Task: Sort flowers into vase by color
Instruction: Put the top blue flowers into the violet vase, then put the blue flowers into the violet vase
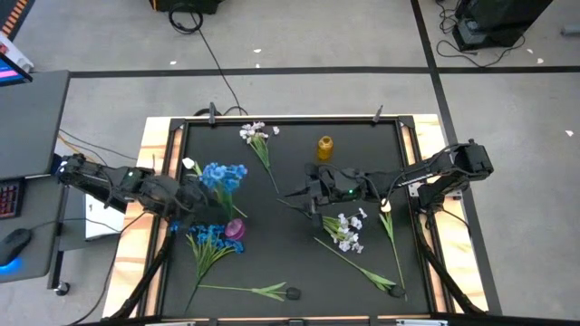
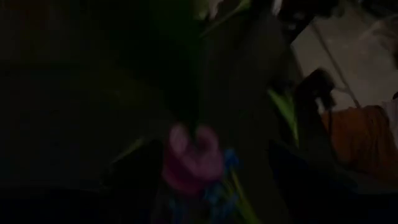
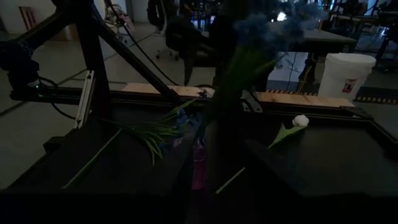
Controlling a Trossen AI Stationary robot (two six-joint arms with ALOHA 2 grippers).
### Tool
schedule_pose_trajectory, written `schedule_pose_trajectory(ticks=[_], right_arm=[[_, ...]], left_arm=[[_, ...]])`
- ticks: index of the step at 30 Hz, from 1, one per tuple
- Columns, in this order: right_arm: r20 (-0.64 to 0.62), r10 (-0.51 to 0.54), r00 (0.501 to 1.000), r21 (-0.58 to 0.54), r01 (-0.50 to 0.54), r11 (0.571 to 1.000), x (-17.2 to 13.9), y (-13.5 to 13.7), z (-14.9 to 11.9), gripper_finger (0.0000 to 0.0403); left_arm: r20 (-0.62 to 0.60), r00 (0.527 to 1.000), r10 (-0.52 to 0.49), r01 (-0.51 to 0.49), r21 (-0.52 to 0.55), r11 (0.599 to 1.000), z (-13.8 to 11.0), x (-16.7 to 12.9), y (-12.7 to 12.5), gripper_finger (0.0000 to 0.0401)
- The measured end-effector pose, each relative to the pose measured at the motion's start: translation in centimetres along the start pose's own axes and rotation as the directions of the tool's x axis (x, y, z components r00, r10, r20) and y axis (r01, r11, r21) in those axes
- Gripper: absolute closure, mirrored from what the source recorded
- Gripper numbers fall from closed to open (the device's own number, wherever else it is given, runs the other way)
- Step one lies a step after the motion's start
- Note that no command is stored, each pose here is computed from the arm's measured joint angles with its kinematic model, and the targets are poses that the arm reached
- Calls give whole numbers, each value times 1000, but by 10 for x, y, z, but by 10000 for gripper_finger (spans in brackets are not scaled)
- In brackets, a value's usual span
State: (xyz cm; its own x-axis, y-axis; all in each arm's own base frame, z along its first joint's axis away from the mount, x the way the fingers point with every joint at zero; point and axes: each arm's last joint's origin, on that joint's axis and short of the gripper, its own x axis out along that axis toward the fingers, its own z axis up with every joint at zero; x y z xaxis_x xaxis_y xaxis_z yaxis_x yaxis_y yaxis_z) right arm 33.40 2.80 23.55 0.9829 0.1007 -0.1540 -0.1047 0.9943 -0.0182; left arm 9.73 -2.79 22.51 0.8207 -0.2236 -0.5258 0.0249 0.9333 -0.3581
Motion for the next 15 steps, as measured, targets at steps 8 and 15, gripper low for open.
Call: schedule_pose_trajectory(ticks=[8,15], right_arm=[[-3,0,1000,-6,0,1000,0,0,0,250],[-28,1,1000,-7,-1,1000,0,0,-3,250]], left_arm=[[-102,995,-19,-7,-246,969,-8,0,2,106],[-161,983,-92,-15,-567,824,-11,-1,0,106]])
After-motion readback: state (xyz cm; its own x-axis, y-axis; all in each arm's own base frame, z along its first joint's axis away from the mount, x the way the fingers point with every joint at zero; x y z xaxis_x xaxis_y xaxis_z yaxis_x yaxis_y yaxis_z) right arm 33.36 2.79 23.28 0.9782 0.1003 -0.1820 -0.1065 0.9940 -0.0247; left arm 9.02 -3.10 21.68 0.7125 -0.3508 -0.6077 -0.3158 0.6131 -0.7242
